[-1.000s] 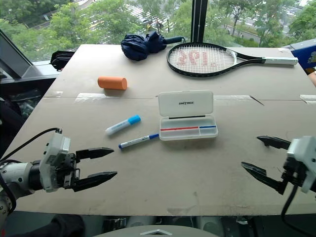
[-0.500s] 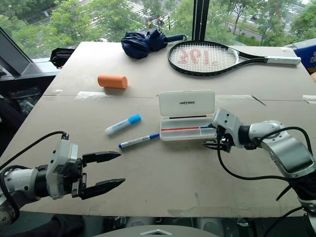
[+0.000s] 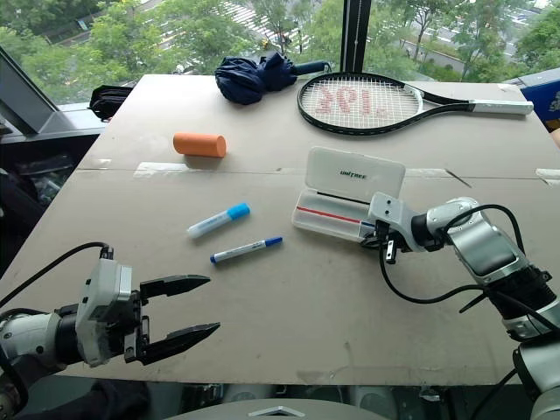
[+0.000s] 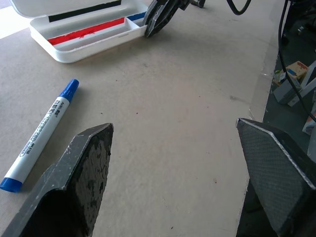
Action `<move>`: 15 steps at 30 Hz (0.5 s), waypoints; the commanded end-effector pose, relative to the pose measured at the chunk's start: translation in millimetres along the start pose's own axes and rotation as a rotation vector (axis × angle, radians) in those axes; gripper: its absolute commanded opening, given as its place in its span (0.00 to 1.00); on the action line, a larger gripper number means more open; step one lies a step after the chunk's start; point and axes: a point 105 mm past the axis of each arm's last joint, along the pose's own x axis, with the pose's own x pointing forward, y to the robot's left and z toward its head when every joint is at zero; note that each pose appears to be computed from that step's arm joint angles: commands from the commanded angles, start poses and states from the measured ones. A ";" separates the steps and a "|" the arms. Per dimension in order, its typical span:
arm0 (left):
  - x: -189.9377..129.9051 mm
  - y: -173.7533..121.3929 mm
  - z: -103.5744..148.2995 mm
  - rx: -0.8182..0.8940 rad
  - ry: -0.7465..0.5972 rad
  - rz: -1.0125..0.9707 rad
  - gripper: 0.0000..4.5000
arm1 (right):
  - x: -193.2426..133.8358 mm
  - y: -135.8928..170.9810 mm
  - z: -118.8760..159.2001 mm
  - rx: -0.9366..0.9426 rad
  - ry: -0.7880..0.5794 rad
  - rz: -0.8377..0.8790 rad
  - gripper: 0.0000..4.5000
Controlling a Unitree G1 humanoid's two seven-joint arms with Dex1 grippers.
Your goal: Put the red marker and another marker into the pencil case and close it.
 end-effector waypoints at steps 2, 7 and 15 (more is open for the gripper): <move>0.3 -3.7 6.4 0.038 -0.021 -0.008 0.90 | -23.6 11.4 -1.9 -0.077 0.010 0.058 0.01; 2.6 -4.2 7.6 0.038 -0.024 -0.019 0.90 | -39.4 14.0 -19.9 -0.111 0.065 0.077 0.01; 3.2 -3.3 6.5 0.032 -0.020 -0.019 0.90 | -48.1 2.4 -27.0 -0.182 0.091 0.048 0.01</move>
